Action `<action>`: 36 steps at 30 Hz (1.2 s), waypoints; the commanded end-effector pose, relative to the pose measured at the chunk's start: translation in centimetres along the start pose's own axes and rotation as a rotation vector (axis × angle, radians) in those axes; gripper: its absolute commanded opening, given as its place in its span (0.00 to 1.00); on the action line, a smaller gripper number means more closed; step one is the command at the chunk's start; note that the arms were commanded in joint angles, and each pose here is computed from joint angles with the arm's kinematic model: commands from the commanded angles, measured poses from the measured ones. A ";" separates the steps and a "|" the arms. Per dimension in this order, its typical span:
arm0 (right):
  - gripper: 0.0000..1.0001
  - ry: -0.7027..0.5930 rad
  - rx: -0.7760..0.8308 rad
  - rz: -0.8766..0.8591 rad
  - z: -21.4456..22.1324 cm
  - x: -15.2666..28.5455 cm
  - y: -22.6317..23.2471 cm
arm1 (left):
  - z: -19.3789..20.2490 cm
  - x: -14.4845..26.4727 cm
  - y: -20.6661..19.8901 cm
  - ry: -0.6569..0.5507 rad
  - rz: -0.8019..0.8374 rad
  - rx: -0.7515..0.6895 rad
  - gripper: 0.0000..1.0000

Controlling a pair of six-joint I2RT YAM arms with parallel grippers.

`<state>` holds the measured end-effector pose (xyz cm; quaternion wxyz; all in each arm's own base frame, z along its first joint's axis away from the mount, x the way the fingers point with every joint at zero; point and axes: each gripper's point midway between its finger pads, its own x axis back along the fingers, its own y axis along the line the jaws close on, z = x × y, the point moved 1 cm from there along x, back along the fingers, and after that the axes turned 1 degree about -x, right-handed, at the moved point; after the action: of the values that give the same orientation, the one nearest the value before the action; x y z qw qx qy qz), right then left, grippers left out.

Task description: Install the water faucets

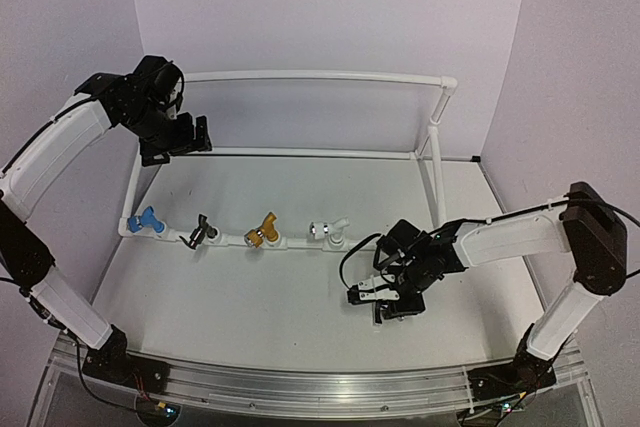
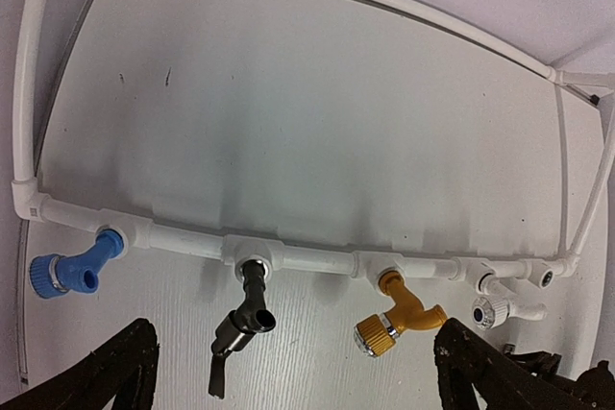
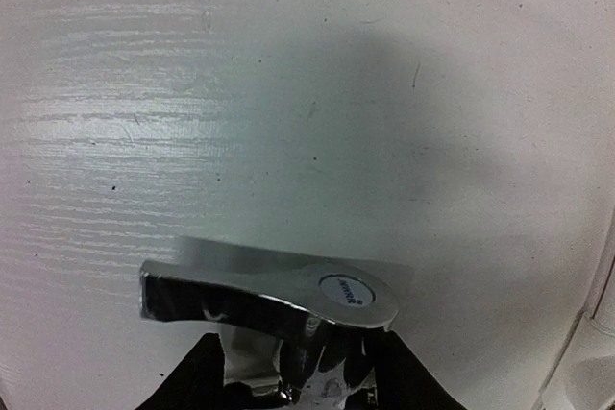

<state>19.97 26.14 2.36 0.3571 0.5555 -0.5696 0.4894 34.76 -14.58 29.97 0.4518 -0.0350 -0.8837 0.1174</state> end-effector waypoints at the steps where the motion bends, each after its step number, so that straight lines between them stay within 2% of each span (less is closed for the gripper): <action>1: 0.47 0.009 0.052 0.006 -0.3 -0.9 -0.4 | -0.8 2.0 -0.6 -0.051 0.043 -0.003 1.00; 5: 0.36 0.053 0.078 0.008 0.6 -1.7 -0.3 | -0.8 2.1 -0.6 -0.050 0.046 -0.013 1.00; 8: 0.26 0.031 0.071 0.031 -0.2 -0.8 -1.1 | -0.9 2.1 -0.8 -0.048 0.050 -0.026 1.00; 15: 0.06 -0.071 0.115 0.100 -3.7 5.7 -3.2 | -1.9 2.8 -2.5 -0.047 0.123 -0.079 1.00; 21: 0.06 -0.240 0.164 0.224 -9.3 15.5 -6.1 | -2.3 4.7 -7.3 0.009 0.378 -0.122 1.00; 26: 0.06 -0.310 0.352 0.413 -12.8 22.2 -6.8 | -2.2 6.6 -12.1 0.104 0.646 -0.119 0.97; 31: 0.06 -0.320 0.508 0.559 -15.0 25.6 -6.4 | -0.9 7.8 -16.5 0.178 0.824 -0.129 0.91; 36: 0.06 -0.354 0.587 0.626 -17.2 27.2 -5.6 | 3.4 6.8 -20.8 0.297 0.892 -0.180 0.85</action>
<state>19.61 34.52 30.81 -0.0285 0.5408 -0.6013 0.5875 31.71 -29.89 37.88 0.4665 -0.3982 -0.7603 0.2139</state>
